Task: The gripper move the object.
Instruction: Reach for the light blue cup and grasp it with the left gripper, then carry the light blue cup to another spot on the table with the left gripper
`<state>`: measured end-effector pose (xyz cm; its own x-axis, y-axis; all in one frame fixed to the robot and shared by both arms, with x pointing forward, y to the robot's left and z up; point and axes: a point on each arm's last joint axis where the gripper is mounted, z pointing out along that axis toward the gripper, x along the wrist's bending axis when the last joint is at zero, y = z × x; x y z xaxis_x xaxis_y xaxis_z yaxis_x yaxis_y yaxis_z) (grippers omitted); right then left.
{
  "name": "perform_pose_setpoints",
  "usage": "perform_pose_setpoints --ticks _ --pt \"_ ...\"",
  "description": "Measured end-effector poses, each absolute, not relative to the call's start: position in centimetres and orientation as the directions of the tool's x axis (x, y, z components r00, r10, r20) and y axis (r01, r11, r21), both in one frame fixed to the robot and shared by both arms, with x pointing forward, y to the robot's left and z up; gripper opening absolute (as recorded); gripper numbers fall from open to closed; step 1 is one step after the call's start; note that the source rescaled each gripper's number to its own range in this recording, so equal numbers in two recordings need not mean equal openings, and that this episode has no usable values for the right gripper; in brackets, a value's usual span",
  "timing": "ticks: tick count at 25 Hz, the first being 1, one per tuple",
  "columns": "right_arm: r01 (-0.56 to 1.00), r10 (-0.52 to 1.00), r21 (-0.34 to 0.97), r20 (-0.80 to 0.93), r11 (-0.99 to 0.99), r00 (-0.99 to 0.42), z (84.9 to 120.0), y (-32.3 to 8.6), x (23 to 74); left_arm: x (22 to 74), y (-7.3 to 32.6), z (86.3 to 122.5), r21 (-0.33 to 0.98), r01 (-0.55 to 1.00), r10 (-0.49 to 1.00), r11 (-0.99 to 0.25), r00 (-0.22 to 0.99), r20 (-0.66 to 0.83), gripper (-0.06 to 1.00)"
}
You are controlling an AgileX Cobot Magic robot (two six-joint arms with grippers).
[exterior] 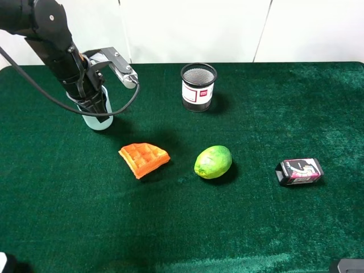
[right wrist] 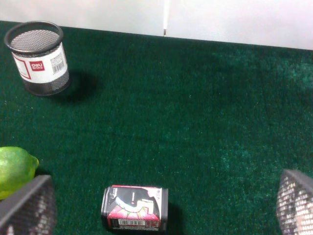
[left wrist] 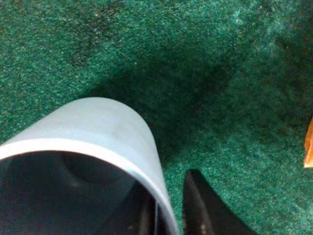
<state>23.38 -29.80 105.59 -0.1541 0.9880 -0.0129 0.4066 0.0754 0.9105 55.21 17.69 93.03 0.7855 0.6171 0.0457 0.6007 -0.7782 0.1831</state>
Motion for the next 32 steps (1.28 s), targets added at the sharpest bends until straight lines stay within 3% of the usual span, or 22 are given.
perform_pose_setpoints --ticks 5,17,32 --pt "0.407 0.988 0.910 -0.013 0.075 -0.154 105.6 -29.8 23.4 55.2 17.7 93.0 0.182 0.598 0.614 -0.781 0.787 0.050 0.01" --pt "0.407 0.988 0.910 -0.013 0.075 -0.154 105.6 -29.8 23.4 55.6 17.8 94.0 0.140 0.582 0.593 -0.801 0.804 0.052 0.00" --pt "0.407 0.988 0.910 -0.013 0.075 -0.154 105.6 -29.8 23.4 57.2 14.0 101.4 0.132 0.541 0.551 -0.830 0.833 0.047 0.00"
